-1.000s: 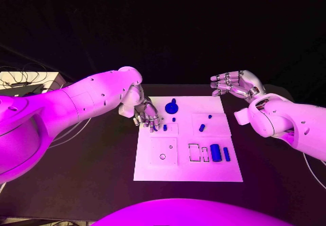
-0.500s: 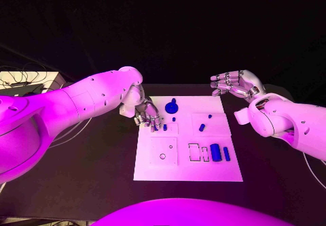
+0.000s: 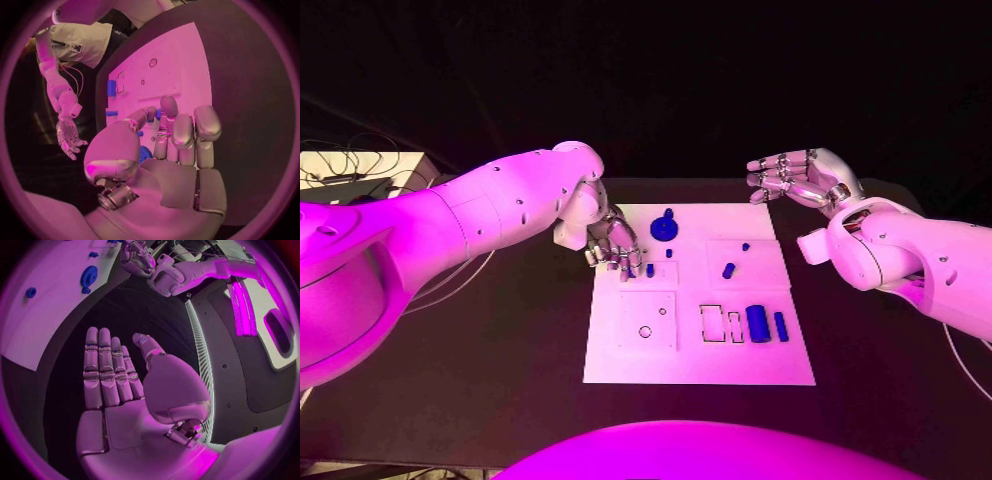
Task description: Assemble the parts on the task board
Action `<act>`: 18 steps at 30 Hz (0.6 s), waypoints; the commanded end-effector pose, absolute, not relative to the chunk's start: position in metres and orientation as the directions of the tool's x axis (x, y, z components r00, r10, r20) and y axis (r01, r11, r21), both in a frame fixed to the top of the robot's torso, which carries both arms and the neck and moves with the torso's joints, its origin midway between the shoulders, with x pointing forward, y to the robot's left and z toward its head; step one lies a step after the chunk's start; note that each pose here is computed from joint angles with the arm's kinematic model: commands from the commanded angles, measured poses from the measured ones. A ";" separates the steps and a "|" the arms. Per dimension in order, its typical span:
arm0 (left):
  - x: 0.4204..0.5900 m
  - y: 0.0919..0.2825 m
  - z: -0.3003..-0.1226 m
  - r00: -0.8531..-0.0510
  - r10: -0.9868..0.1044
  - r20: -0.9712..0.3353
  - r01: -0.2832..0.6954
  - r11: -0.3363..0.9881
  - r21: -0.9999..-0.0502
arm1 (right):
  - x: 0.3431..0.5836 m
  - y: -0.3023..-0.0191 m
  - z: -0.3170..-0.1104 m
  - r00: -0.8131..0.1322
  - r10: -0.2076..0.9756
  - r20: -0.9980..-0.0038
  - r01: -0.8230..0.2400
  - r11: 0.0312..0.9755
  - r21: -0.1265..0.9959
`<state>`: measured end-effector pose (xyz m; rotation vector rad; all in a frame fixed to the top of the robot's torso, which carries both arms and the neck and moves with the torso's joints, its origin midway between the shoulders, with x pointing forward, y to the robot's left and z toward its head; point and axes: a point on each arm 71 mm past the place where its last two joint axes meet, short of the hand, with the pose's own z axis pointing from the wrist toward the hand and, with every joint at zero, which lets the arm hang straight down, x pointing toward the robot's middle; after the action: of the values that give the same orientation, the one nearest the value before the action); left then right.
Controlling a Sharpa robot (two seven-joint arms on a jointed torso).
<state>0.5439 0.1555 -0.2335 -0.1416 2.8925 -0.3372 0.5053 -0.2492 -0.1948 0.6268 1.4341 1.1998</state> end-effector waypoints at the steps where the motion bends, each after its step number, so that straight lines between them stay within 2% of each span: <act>1: 0.543 0.157 -0.236 -0.973 -0.099 -0.208 -0.052 0.974 -0.220 | 0.505 -0.248 -0.194 -0.261 0.877 -0.403 -0.247 0.343 0.906; 18: 0.547 0.166 -0.234 -0.949 -0.129 -0.286 -0.072 0.976 -0.203 | 0.505 -0.248 -0.195 -0.263 0.877 -0.402 -0.247 0.342 0.907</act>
<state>0.5465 0.1652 -0.2322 -0.1527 2.8477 -0.3039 0.5053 -0.2493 -0.1949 0.6264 1.4345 1.1998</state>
